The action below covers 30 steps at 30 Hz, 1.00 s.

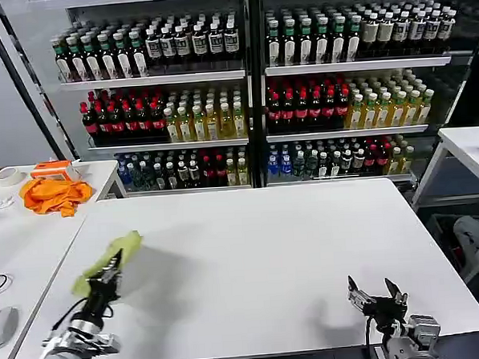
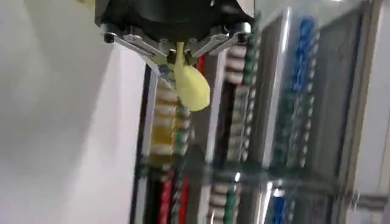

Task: Fold and organize the clothes.

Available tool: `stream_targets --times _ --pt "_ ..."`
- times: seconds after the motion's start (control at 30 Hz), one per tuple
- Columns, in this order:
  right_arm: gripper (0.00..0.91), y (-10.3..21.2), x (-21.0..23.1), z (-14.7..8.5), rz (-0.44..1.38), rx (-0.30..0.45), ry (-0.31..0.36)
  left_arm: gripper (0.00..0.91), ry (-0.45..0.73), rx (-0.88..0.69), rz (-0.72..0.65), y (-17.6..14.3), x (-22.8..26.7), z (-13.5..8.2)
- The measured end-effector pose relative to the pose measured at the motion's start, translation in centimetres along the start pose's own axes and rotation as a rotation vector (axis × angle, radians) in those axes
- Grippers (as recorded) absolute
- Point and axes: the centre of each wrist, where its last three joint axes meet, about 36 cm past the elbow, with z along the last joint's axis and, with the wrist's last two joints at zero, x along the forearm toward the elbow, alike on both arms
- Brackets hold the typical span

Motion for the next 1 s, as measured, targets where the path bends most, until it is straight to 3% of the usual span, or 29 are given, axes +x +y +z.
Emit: stream_targets --times 0.23,0.63,0.9,0.93,1.0 --pt "0.907 -0.4 0.2 -0.3 0.004 0.000 -0.008 0.020 0.006 0.180 0.104 -1.8 -0.8 -5.0" --pt "0.907 -0.8 -0.2 -0.7 0.003 0.001 -0.013 0.020 0.111 0.882 0.296 -1.6 -4.8 -14.0" --pt "0.907 -0.8 -0.5 -0.9 -0.002 0.002 -0.015 0.020 0.129 1.283 0.419 -0.5 -8.3 -18.8" --pt "0.907 -0.8 -0.6 -0.9 -0.003 0.002 -0.016 0.040 0.130 1.330 0.434 -0.3 -8.8 -19.4" --pt "0.907 -0.7 -0.6 -1.0 -0.006 0.003 -0.016 0.232 0.125 1.413 0.468 -0.1 -9.6 -20.4"
